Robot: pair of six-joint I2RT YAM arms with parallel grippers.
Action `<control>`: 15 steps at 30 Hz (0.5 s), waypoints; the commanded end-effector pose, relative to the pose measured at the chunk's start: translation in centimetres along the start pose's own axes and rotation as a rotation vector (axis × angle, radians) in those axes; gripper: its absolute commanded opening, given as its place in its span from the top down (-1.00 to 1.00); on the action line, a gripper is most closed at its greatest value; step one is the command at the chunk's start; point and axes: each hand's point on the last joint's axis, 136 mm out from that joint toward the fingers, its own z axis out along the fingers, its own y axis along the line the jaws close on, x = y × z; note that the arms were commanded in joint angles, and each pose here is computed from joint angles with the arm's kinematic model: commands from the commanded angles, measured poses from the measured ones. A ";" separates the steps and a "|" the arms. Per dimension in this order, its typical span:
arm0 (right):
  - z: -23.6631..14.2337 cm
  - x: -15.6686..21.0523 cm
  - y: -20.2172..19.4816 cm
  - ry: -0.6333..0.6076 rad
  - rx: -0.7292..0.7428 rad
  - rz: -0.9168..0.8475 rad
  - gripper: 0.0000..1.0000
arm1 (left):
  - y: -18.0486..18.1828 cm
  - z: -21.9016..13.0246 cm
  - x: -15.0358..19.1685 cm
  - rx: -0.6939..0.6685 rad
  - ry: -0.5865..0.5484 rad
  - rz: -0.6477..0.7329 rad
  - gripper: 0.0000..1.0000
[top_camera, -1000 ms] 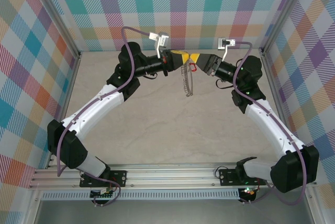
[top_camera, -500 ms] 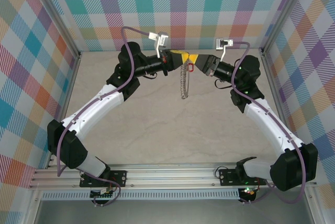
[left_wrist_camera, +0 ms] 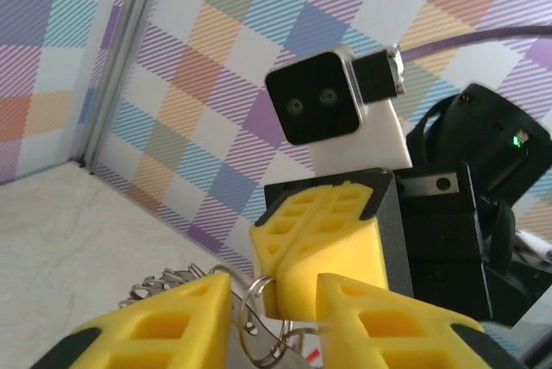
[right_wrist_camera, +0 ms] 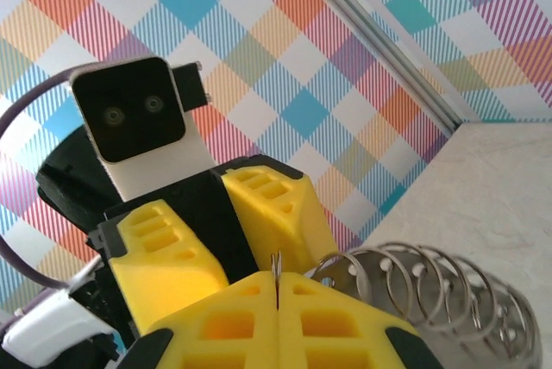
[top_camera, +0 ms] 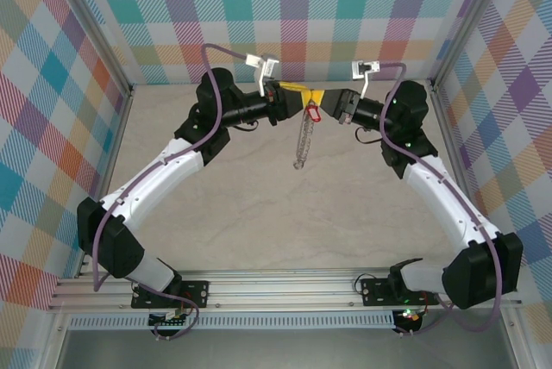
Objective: Put the keys on the keyring
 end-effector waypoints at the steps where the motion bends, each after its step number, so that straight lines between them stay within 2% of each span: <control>1: -0.3 -0.2 0.0 0.077 -0.035 -0.067 1.00 | -1.0 -1.8 -3.5 -0.019 -0.049 0.093 0.15; 7: -0.1 -0.8 -1.3 0.155 -0.073 -0.077 1.00 | 0.5 -2.3 -4.8 -0.029 0.009 0.109 -0.11; 12: 0.5 -1.1 -1.9 0.216 -0.112 -0.079 1.00 | 1.5 -1.3 -4.2 0.007 0.129 0.104 -0.16; 15: 0.8 -1.3 -2.3 0.239 -0.134 -0.071 1.00 | 2.2 -0.8 -3.4 0.025 0.203 0.088 -0.11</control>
